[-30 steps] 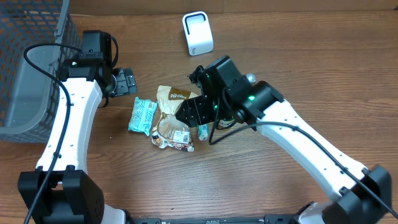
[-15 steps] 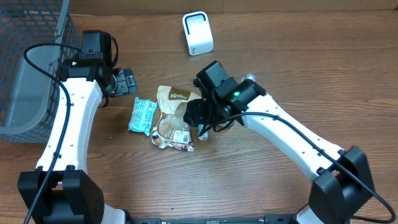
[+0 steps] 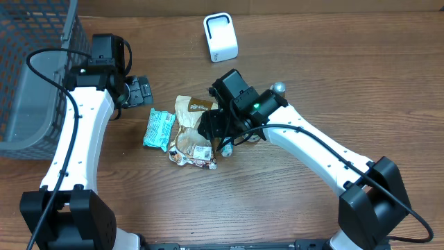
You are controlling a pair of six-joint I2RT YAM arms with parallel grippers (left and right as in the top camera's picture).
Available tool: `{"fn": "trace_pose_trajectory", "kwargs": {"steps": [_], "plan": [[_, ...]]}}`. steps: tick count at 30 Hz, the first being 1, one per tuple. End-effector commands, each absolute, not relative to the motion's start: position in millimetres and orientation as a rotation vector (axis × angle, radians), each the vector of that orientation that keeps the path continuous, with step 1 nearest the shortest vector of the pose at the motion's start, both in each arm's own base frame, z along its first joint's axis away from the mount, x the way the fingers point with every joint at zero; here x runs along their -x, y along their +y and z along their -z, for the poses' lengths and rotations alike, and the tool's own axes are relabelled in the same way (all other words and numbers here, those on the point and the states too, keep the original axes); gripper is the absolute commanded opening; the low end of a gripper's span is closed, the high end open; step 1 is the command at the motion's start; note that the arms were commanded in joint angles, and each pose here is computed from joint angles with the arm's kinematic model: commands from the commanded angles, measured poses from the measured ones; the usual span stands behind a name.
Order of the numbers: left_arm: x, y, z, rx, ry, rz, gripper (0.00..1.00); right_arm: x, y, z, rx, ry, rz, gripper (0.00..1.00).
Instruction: Scan the item barcode
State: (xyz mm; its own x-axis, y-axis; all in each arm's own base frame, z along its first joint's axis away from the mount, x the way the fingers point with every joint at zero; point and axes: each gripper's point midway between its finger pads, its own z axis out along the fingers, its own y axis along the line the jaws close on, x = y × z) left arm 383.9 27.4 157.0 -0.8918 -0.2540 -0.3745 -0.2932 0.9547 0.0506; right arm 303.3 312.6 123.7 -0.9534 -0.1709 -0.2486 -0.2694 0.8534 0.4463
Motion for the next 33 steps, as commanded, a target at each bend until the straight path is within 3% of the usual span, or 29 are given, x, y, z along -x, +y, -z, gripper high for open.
{"fn": "trace_pose_trajectory", "kwargs": {"steps": [1,33], "plan": [[-387.2,30.5,-162.8,0.384,2.723,-0.163,1.0,-304.2,312.6,-122.0,0.338,2.825,-0.712,0.59],[-387.2,30.5,-162.8,0.384,2.723,-0.163,1.0,-304.7,313.0,-122.3,0.338,2.822,-0.714,0.66]]}}
